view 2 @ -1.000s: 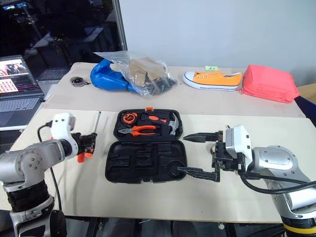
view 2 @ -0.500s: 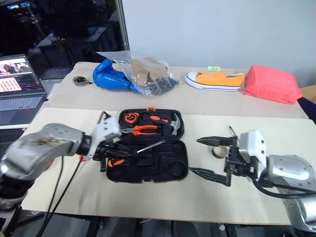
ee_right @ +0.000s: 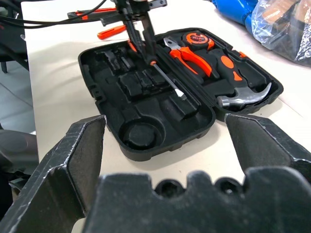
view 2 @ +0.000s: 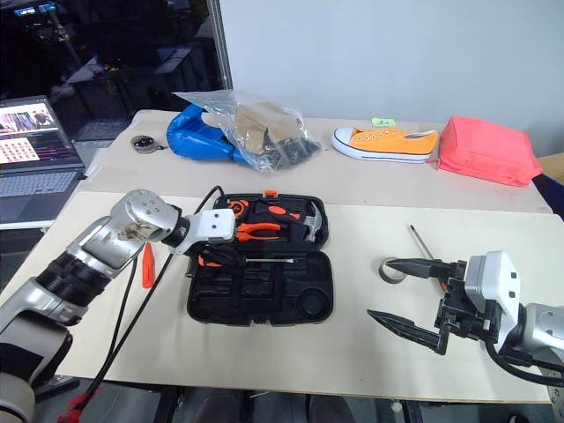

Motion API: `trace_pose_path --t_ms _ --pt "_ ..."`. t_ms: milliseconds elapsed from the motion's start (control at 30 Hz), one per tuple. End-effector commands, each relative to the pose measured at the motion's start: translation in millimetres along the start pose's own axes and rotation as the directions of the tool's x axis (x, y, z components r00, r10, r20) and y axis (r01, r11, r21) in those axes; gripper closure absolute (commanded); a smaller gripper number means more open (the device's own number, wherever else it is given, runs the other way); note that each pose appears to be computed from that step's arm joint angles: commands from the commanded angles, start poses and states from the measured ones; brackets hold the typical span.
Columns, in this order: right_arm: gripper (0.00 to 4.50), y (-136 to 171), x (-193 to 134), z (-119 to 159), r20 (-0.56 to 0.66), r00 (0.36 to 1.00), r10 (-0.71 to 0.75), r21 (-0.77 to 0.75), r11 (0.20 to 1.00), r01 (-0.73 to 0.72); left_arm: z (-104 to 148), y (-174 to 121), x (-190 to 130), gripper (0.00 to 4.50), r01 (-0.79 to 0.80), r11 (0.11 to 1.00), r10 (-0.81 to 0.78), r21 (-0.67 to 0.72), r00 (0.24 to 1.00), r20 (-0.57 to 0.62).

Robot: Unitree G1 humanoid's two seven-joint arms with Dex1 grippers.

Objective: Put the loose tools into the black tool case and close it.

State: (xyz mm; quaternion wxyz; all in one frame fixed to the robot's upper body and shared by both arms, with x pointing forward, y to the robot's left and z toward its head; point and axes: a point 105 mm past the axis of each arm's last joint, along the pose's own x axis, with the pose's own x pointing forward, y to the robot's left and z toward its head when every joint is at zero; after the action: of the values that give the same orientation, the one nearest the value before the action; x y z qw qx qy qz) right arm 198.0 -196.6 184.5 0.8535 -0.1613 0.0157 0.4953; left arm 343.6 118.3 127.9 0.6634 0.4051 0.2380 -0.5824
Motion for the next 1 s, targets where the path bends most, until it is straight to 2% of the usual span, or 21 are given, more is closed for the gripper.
trace_pose_path --t_ms 33,167,233,267,300,367,467,600,633,700,800,833,933,1000 --pt "0.0 1.6 -0.9 11.1 0.025 1.0 -0.013 -0.039 0.999 0.014 0.4 4.1 -5.7 4.18 -0.01 0.999 0.012 0.052 0.999 -0.043" --pt "0.0 1.5 2.2 12.4 0.031 0.999 -0.01 -0.041 0.999 0.011 -0.4 7.3 -3.3 4.18 -0.028 0.995 0.032 0.092 0.999 -0.043" --pt "0.0 1.2 3.6 13.1 0.034 0.999 -0.008 -0.042 0.999 0.009 4.5 7.7 -4.6 3.21 -0.036 0.994 0.037 0.105 0.999 -0.005" --pt "0.0 1.3 4.3 13.6 0.036 0.999 -0.006 -0.042 0.999 0.007 10.6 9.3 -8.7 2.97 -0.057 0.992 0.053 0.112 0.998 0.037" --pt "0.0 1.7 5.2 14.2 0.039 0.999 -0.002 -0.042 0.999 0.003 18.5 11.2 -16.4 2.52 -0.084 0.992 0.075 0.098 0.993 0.094" --pt "0.0 2.3 6.4 15.0 0.043 0.999 0.004 -0.043 0.999 -0.002 31.5 12.3 -35.3 1.88 -0.118 0.992 0.108 0.036 0.974 0.198" --pt "0.0 2.0 7.2 14.9 0.046 0.999 0.007 -0.041 0.999 -0.005 31.2 7.1 -55.3 1.88 -0.167 0.984 0.178 -0.06 0.937 0.302" --pt "0.0 0.9 10.1 12.8 0.058 0.998 -0.002 -0.035 0.999 0.004 19.8 0.3 -60.2 1.88 -0.226 0.934 0.325 -0.278 0.861 0.392" --pt "0.0 0.7 11.1 12.3 0.062 0.998 -0.006 -0.033 0.999 0.008 18.4 -1.8 -58.4 2.4 -0.231 0.916 0.359 -0.327 0.837 0.413" --pt "0.0 0.4 13.9 10.8 0.072 0.997 -0.017 -0.026 0.999 0.019 9.0 -8.0 -41.7 2.97 -0.269 0.858 0.459 -0.438 0.782 0.421" --pt "0.0 0.1 16.0 9.3 0.077 0.997 -0.024 -0.021 0.999 0.025 -3.5 -10.6 -22.9 4.16 -0.338 0.766 0.585 -0.546 0.72 0.374" --pt "0.0 -0.1 16.5 9.1 0.078 0.997 -0.026 -0.021 0.999 0.027 -8.3 -12.0 -16.2 4.43 -0.352 0.751 0.599 -0.559 0.72 0.351" --pt "0.0 -0.6 17.6 9.5 0.082 0.996 -0.029 -0.02 0.999 0.031 -18.4 -18.3 2.0 4.47 -0.367 0.738 0.601 -0.566 0.739 0.305" --pt "0.0 -1.5 17.2 7.9 0.073 0.997 -0.039 -0.02 0.999 0.04 -26.0 -27.5 17.5 4.47 -0.349 0.752 0.565 -0.559 0.777 0.276"
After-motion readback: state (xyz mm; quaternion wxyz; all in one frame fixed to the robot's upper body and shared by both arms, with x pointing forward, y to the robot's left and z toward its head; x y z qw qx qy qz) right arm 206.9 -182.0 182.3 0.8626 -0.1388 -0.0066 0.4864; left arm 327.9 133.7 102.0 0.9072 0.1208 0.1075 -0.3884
